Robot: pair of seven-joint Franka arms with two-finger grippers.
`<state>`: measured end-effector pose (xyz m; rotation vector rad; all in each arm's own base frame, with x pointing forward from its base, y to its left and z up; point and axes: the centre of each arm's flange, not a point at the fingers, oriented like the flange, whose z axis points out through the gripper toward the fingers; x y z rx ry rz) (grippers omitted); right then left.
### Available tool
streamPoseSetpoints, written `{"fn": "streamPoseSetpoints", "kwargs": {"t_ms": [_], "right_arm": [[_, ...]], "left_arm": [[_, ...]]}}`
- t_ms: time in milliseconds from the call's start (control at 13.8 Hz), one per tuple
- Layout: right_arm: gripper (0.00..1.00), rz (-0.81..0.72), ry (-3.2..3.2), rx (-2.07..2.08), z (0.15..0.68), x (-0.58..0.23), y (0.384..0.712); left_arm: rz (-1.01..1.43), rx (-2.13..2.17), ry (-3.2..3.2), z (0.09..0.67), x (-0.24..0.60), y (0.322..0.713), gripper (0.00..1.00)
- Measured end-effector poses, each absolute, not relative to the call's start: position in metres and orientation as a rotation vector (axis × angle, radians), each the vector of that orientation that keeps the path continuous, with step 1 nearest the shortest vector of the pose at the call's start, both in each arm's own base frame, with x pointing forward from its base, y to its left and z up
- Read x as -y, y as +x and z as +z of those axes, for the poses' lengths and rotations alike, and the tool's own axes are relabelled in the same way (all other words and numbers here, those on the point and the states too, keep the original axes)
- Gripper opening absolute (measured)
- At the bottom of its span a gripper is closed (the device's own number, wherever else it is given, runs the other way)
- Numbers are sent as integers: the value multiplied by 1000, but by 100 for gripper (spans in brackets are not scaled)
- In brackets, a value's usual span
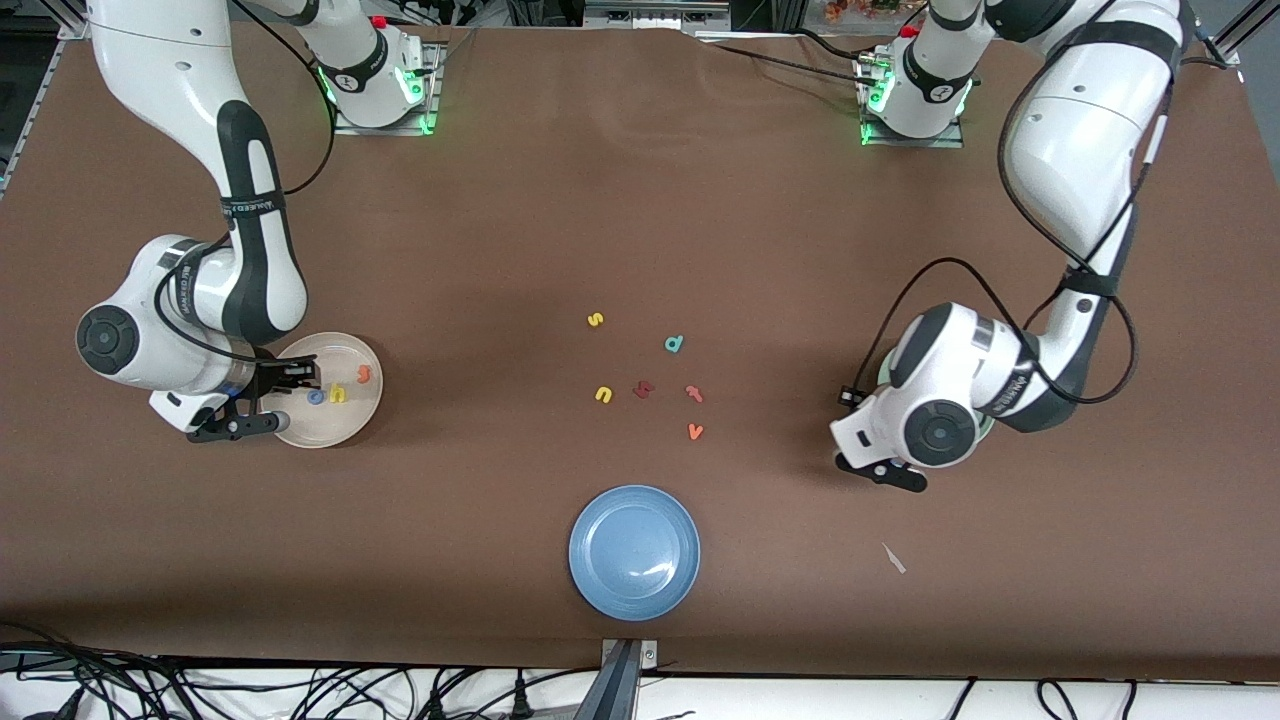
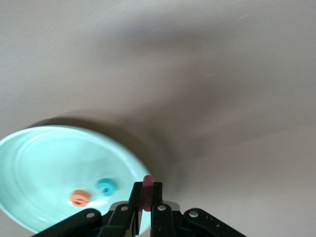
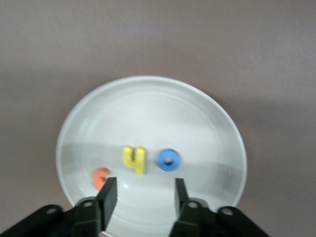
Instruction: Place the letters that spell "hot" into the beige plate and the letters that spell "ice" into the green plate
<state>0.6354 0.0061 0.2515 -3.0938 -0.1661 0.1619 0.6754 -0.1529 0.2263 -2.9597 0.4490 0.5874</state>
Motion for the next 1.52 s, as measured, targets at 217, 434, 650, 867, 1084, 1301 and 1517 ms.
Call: {"fn": "streamPoseSetpoints", "kwargs": {"t_ms": [217,434,650,867,1084,1301,1517], "right_arm": [[92,166,-3078,75,286,-41,654],[100,196,-3064,-77,317,-55,666],[100,222,-3054,-129,335,-61,670],[100,264,-3054,-156,351,-57,671],[100,278,-3118,-64,383,-38,663],[100,166,-3164,10,453,-29,638],[100,78,-3167,34,538,-27,582]], "left_arm": [[626,-472,-2924,209,112,673,7],[623,-472,-2931,191,101,666,12],[619,-475,-2930,193,101,665,43],[575,-485,-2936,221,109,668,74],[538,-487,-2951,282,124,665,100],[508,-441,-2977,360,125,655,100],[329,-391,-2977,470,120,645,100]]}}
